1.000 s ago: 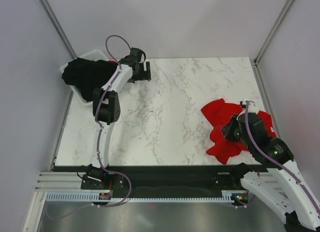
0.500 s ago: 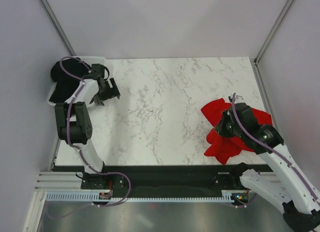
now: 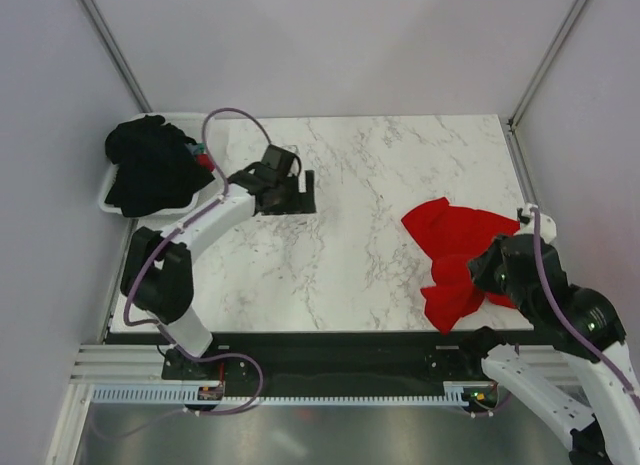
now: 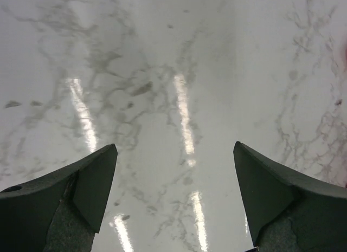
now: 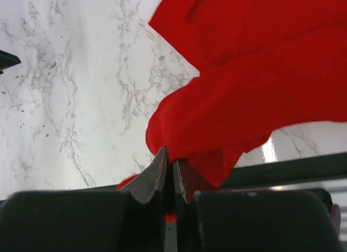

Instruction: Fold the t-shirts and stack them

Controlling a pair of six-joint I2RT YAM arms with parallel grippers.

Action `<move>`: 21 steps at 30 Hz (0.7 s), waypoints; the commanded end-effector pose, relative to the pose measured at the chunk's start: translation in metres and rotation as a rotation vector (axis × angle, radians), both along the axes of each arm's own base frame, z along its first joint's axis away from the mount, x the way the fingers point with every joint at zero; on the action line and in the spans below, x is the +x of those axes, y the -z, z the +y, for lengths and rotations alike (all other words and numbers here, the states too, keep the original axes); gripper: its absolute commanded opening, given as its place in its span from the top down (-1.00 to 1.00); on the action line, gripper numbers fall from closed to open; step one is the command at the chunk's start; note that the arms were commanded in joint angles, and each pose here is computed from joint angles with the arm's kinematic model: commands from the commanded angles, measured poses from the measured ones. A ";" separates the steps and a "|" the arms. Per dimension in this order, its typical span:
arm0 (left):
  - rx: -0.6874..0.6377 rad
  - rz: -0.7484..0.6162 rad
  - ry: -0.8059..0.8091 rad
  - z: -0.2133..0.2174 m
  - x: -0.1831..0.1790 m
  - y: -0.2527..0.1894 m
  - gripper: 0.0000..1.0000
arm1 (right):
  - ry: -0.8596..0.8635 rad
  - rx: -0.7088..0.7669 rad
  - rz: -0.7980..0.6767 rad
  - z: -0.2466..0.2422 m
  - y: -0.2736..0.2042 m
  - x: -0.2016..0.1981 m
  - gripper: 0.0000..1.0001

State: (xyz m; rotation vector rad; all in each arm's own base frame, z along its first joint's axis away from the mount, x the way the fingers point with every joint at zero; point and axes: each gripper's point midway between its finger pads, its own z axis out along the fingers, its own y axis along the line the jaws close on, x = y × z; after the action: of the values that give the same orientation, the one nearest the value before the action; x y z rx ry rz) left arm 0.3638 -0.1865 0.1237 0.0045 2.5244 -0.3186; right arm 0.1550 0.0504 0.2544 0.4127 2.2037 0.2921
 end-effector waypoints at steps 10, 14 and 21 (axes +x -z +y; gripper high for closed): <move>-0.261 0.061 0.406 -0.264 -0.016 0.050 -0.82 | 0.061 0.030 0.084 -0.031 0.034 -0.061 0.74; -0.289 0.068 0.394 -0.286 -0.002 0.066 -0.84 | 0.051 0.040 0.071 -0.031 0.033 -0.063 0.75; -0.366 0.103 0.401 -0.324 0.014 0.086 -0.73 | 0.049 0.022 0.078 -0.032 0.038 -0.063 0.77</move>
State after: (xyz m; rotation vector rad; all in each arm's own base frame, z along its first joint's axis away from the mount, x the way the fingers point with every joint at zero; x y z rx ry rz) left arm 0.3780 -0.4961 0.0476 0.4138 2.4785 -0.8798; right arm 0.1089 0.0276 0.2352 0.5073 2.1767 0.3498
